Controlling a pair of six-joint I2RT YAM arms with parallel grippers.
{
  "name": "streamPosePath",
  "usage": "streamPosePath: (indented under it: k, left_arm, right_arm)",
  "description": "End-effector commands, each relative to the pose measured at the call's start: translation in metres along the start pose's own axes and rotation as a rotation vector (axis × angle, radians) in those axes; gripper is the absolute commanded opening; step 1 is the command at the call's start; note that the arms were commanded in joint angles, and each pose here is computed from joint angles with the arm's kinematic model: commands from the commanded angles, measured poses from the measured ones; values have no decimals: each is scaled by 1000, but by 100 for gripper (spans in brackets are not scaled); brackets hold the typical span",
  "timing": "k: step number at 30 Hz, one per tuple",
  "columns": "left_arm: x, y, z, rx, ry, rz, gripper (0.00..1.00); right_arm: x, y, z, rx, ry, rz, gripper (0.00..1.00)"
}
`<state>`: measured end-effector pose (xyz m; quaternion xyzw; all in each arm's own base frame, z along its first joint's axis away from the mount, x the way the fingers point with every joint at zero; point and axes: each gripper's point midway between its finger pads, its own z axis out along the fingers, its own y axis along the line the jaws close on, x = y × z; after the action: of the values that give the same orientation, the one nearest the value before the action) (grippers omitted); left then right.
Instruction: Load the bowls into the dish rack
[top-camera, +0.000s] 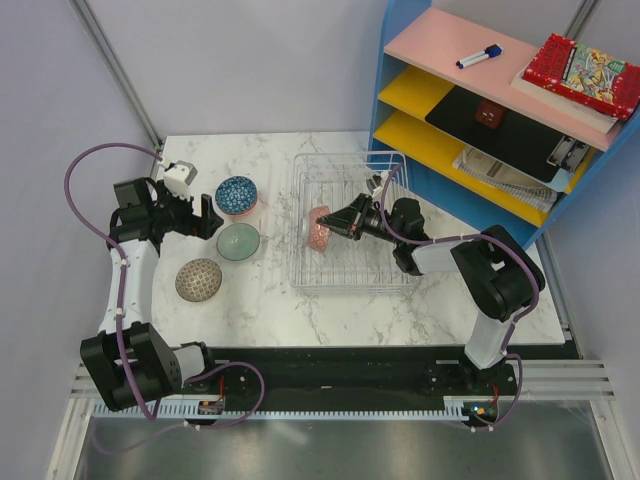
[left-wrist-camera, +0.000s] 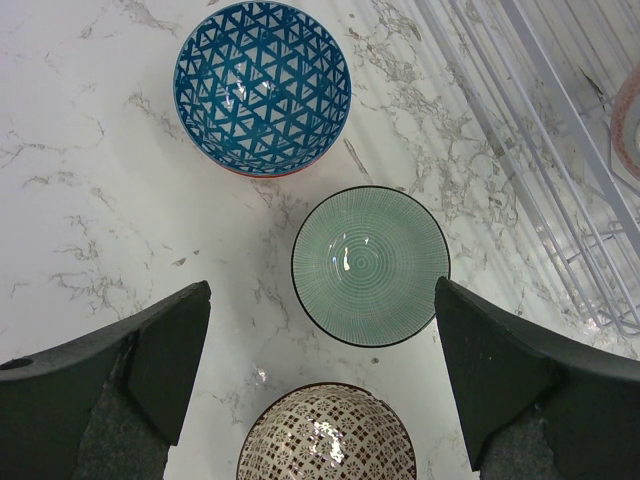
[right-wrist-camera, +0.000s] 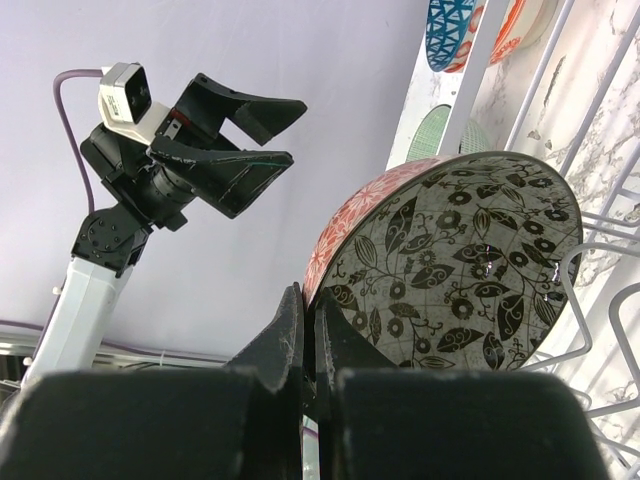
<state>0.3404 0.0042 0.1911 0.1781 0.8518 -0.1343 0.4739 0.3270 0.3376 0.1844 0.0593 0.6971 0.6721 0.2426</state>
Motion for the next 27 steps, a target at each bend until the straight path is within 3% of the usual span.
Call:
streamPosePath:
  k: [1,27]
  left_arm:
    - [-21,5,-7,-15,-50,67,100]
    - [-15,4,-6,-11,-40,78,100]
  right_arm:
    - [5,-31,-3,98,-6,-4,0]
    - [13,-83,-7,277,-2,-14,0]
